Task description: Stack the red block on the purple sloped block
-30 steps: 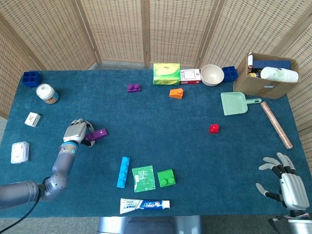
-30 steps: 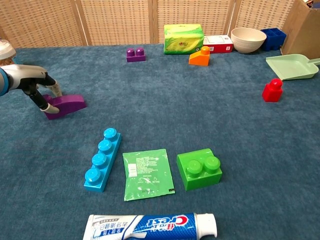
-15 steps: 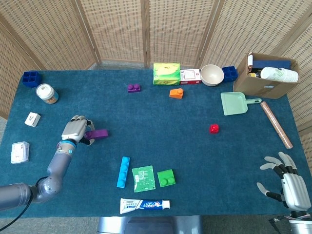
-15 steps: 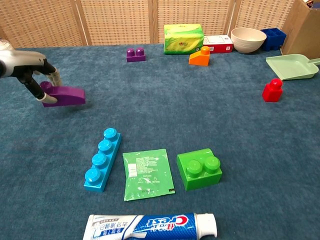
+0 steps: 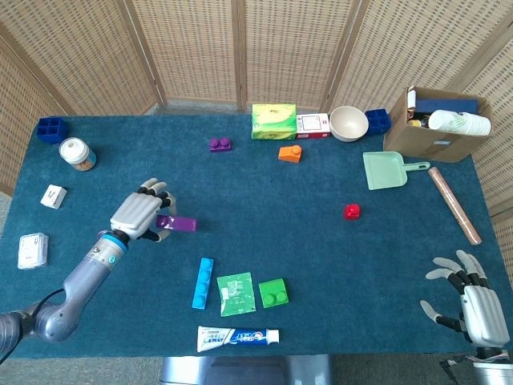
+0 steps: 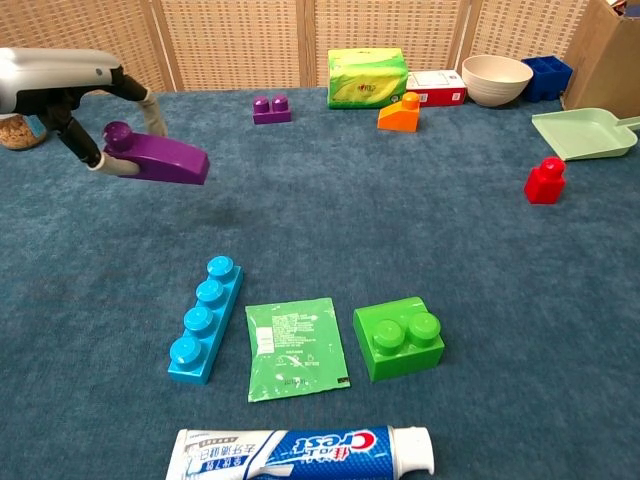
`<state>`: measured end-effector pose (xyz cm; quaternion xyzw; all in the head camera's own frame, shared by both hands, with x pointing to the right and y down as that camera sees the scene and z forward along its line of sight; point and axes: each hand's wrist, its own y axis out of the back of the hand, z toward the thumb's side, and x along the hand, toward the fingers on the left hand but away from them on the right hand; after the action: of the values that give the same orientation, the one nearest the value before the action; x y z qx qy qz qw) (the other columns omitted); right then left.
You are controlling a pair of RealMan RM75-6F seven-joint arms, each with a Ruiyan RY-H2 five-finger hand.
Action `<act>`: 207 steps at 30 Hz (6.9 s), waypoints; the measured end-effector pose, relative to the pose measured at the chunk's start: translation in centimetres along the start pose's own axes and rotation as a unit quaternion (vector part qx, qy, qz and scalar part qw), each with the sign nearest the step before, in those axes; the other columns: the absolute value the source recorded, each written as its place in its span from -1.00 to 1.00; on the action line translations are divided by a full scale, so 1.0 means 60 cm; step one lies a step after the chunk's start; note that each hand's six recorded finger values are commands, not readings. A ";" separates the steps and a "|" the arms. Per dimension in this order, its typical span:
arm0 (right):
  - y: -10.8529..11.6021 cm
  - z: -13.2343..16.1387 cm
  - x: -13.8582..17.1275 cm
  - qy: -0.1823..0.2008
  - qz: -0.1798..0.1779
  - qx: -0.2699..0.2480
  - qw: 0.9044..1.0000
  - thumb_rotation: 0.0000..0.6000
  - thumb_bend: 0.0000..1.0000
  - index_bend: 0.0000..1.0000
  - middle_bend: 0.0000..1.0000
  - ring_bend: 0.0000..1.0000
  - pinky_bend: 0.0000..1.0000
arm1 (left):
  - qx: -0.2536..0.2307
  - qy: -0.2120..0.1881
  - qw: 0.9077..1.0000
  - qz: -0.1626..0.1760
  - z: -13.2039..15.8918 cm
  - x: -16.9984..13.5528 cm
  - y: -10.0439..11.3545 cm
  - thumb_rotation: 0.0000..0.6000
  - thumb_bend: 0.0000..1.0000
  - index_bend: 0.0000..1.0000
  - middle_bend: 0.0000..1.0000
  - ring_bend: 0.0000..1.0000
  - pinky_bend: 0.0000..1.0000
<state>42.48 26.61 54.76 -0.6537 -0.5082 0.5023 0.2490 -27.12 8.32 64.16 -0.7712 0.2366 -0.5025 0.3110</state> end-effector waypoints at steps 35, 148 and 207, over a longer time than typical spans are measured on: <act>0.007 0.049 0.008 0.038 -0.005 0.006 0.999 1.00 -0.61 -0.16 -0.47 -0.99 -0.87 | 0.052 -0.247 0.967 -0.019 0.221 0.145 -0.061 1.00 -0.22 0.09 -0.44 -0.82 -1.00; -0.104 0.201 -0.271 0.085 0.104 0.100 0.986 0.32 -0.55 -0.61 -0.80 -1.00 -0.84 | 0.003 0.015 0.990 0.141 -0.110 -0.383 0.051 1.00 -0.31 -0.48 -0.97 -1.00 -1.00; -0.220 0.133 -0.434 -0.005 0.177 0.238 0.955 0.84 -0.61 -0.21 -0.70 -1.00 -0.84 | -0.014 0.010 0.992 0.127 -0.098 -0.368 0.019 1.00 -0.31 -0.49 -1.00 -1.00 -1.00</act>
<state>30.32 6.04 73.39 -0.6527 -0.2511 0.6479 0.3019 -41.05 21.06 51.28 -0.7343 0.3428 -0.4628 0.3593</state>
